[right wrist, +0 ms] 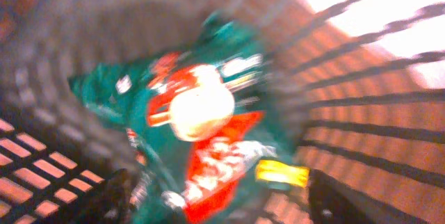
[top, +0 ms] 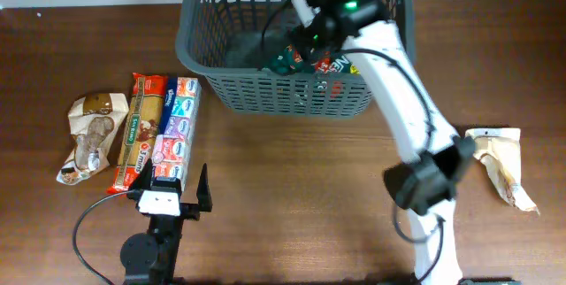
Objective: Pack container
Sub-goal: 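Lift the bags and drop them into the grey basket, right gripper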
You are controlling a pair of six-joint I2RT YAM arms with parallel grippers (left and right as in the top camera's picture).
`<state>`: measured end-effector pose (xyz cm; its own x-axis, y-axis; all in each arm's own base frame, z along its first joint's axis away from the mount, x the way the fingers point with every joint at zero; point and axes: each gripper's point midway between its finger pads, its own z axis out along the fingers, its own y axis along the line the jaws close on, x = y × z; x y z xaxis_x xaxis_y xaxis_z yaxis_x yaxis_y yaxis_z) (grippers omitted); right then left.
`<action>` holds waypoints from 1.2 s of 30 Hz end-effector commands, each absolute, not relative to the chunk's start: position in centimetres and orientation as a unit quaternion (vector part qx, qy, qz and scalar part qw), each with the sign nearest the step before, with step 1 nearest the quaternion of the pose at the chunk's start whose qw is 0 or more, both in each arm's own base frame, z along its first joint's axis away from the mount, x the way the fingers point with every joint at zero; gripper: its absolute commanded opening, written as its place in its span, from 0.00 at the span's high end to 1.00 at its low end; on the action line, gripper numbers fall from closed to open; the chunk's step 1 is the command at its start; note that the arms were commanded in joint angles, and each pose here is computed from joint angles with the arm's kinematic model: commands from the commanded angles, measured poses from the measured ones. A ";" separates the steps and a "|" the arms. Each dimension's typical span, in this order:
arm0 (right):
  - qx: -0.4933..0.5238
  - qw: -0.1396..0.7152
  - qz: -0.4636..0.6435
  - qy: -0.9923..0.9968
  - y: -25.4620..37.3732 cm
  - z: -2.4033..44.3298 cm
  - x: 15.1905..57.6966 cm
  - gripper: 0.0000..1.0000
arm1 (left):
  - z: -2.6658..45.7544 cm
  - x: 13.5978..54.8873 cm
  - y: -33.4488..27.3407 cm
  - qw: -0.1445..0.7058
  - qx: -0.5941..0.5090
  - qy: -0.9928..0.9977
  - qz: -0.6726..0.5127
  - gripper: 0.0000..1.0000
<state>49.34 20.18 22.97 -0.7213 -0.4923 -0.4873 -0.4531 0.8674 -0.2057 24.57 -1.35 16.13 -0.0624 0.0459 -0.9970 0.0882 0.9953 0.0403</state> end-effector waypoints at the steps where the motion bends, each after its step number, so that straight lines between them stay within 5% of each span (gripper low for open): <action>1: -0.164 0.424 -0.092 0.886 12.4 37.9 47.2 0.17 | 16.0 24.6 -1.2 0.684 0.041 0.729 -0.014 0.01; 6: -0.058 0.465 -0.128 0.874 1.7 43.6 44.6 0.18 | 16.0 24.6 -1.2 0.683 0.041 0.729 -0.014 0.01; 11: 0.072 0.440 -0.143 0.884 -10.7 42.8 42.0 0.18 | 16.0 24.6 -1.2 0.683 0.041 0.729 -0.014 0.01; 19: 0.177 0.278 -0.120 0.936 -20.4 29.6 38.7 0.18 | 16.0 24.6 -1.2 0.683 0.041 0.729 -0.014 0.01; 26: 0.106 0.160 -0.108 0.975 -20.8 16.5 36.5 0.19 | 16.0 24.6 -1.2 0.684 0.041 0.729 -0.014 0.01; 30: 0.040 0.085 -0.087 0.992 -19.3 12.2 33.5 0.28 | 16.0 24.6 -1.2 0.683 0.041 0.729 -0.014 0.01; 36: 0.007 -0.030 -0.105 0.994 -19.1 8.0 27.9 0.21 | 16.0 24.6 -1.2 0.683 0.041 0.729 -0.014 0.01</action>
<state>30.57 -18.30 9.03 -0.9962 0.0738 -0.0456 0.0798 0.9857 -0.1481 24.57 -1.35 16.12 -0.0628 0.0459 -0.9970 0.0882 0.9953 0.0403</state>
